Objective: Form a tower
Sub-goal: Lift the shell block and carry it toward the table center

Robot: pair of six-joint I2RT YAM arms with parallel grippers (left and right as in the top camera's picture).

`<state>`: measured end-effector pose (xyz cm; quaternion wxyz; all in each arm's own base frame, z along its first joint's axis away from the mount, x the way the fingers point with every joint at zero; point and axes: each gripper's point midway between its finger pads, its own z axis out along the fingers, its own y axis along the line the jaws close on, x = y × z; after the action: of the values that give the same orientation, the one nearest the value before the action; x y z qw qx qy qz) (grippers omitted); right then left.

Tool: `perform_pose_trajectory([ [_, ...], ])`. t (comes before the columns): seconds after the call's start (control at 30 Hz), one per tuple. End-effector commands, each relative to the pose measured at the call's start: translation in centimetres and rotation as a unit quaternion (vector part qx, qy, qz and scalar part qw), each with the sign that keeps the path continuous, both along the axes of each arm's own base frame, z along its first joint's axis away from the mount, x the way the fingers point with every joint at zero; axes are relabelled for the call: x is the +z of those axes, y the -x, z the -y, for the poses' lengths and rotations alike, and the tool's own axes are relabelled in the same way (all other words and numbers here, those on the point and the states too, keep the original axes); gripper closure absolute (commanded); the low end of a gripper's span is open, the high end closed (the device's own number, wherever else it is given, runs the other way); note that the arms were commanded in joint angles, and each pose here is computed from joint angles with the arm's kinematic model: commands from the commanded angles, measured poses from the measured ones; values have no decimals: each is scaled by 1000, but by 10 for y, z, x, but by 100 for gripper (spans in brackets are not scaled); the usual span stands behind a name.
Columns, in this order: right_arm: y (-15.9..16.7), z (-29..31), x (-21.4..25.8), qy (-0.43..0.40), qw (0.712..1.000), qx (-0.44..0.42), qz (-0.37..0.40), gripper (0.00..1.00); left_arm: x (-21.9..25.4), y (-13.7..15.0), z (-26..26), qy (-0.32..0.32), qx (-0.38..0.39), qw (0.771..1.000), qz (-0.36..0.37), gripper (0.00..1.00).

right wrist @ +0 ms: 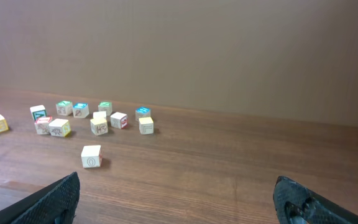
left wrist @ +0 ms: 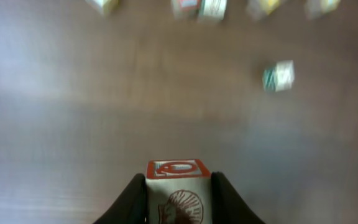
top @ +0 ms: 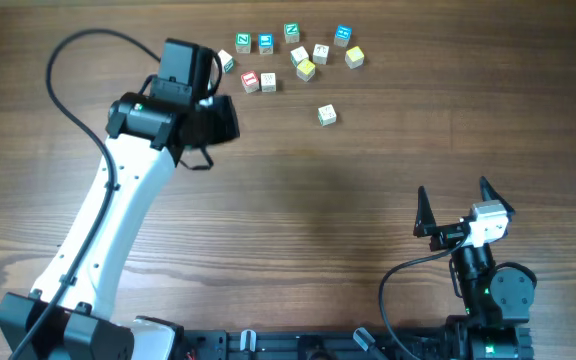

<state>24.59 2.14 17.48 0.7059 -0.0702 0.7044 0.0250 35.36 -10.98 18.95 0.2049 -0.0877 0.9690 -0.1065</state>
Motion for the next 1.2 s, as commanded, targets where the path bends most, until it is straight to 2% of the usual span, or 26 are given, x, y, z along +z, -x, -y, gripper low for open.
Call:
perform_pose_trajectory([
  [0.0,1,-1,3,-7,1000,4,5,0,-8,21,14,23,-25,998,-46,85],
  [0.2,1,-1,3,-7,1000,4,5,0,-8,29,44,22,-62,997,-40,87],
  [0.37,1,-1,3,-7,1000,4,5,0,-27,26,60,-5,-63,997,-46,88],
  [0.77,1,-1,3,-7,1000,4,5,0,-130,25,91,-62,-84,984,-145,89],
  [1.17,1,-1,3,-7,1000,4,5,0,-157,19,93,-66,-89,986,-120,88],
])
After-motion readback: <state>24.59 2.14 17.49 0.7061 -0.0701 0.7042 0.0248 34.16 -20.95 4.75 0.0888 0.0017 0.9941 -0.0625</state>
